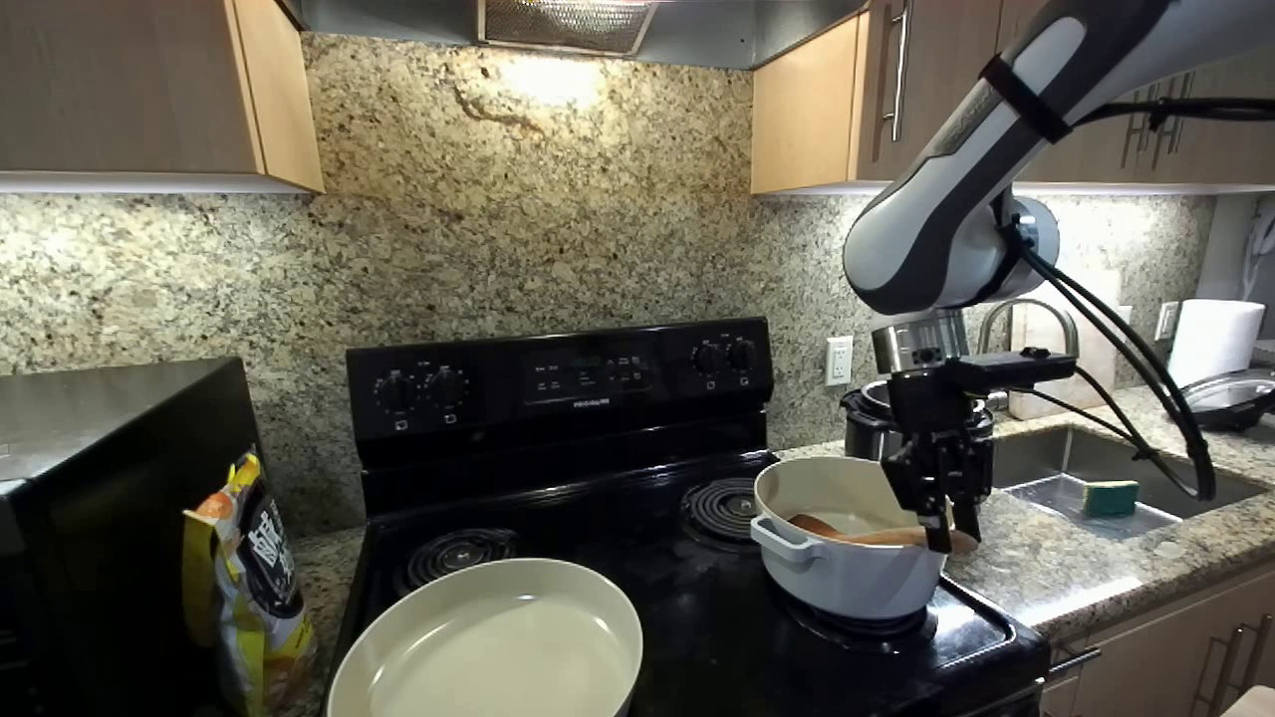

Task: Use the cooking stick to stir the pot

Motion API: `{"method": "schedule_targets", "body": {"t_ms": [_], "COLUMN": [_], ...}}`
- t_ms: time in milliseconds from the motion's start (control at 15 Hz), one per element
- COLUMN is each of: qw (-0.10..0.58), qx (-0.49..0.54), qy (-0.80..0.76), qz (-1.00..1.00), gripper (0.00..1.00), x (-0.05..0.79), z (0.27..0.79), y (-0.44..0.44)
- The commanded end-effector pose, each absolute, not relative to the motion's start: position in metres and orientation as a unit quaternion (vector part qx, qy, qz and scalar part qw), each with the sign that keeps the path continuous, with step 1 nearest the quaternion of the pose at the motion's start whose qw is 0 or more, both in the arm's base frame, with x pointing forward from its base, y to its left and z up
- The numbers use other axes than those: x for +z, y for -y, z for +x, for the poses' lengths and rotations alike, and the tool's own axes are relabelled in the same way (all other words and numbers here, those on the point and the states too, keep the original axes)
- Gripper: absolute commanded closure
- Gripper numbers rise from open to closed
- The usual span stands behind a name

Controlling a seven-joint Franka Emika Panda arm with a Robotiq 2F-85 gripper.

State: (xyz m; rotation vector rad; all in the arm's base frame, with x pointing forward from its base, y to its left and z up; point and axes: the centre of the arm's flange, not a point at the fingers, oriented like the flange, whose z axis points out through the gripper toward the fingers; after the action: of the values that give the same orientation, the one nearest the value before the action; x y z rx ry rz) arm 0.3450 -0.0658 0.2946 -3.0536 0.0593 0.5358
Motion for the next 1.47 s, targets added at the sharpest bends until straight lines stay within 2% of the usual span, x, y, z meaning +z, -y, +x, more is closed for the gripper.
{"method": "schedule_targets", "body": {"t_ms": [0,133,200,1067,1400], "qw": [0.011,0.013,0.013,0.000,-0.009], "qx": [0.178,0.176,0.174,0.108,0.122], "qy": [-0.019,-0.018,-0.019,-0.048,-0.054], "qz": [-0.984,-0.984,-0.984,-0.993,-0.991], "gripper": [0.87,0.99,0.94,0.94,0.94], "x": [0.300,0.302,0.304,0.364,0.370], "z": [0.343,0.342,0.342,0.329,0.321], "y": [0.065,0.066,0.067,0.090,0.096]}}
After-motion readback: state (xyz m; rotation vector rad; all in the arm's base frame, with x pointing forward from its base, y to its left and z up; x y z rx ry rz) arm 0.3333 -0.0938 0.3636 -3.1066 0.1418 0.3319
